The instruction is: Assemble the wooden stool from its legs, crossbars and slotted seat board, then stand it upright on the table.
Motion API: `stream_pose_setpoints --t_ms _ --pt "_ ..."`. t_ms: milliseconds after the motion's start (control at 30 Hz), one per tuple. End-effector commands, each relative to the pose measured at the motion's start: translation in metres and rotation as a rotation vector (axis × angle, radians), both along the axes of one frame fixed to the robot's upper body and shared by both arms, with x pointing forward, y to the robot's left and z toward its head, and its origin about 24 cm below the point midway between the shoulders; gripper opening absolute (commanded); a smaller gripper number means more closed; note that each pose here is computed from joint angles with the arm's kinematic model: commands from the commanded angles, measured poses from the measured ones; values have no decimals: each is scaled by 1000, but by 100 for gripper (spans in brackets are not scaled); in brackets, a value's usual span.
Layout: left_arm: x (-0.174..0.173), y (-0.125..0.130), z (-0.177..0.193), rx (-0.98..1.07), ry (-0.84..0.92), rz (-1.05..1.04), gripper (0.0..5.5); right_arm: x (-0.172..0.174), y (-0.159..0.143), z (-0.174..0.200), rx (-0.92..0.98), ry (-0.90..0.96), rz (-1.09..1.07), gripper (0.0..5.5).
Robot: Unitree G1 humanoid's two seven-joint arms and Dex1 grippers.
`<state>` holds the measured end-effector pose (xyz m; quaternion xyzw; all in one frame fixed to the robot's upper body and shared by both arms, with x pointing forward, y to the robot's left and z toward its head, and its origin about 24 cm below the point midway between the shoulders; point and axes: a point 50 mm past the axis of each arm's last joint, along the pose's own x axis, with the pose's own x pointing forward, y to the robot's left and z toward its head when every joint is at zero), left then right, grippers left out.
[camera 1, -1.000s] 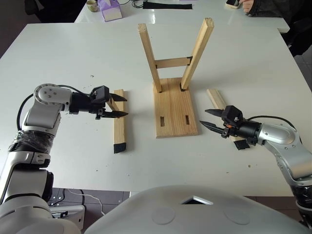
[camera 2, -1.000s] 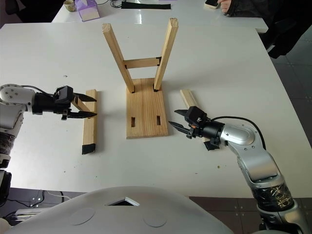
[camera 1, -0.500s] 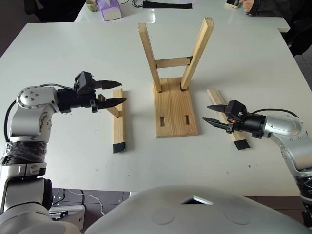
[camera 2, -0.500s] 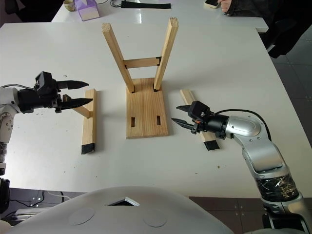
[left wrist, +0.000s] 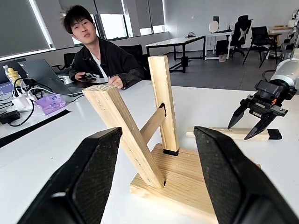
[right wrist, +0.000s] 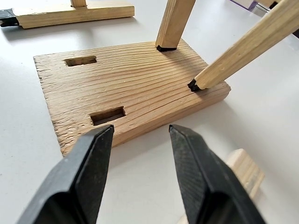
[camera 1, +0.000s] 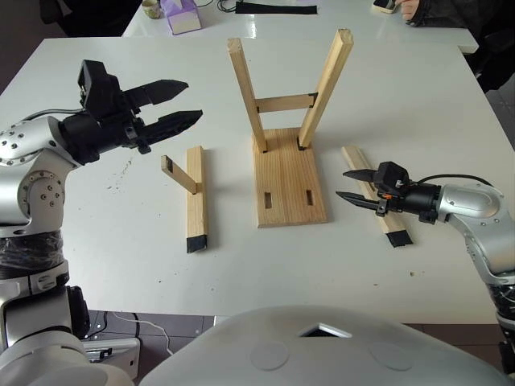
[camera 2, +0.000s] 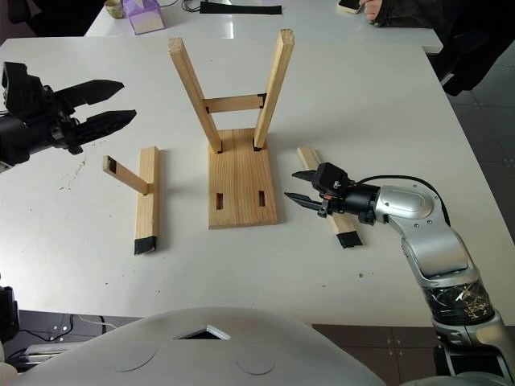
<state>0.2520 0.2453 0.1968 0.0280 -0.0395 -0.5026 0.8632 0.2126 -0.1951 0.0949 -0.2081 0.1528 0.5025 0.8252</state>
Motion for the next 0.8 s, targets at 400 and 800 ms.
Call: stream_pose_setpoints --t_ms 400,800 --pt "1 -2 -20 -9 44 47 287 -2 3 -3 4 -6 -4 218" --pt "7 -9 -22 -126 20 72 287 -1 2 -5 -12 1 -6 218"
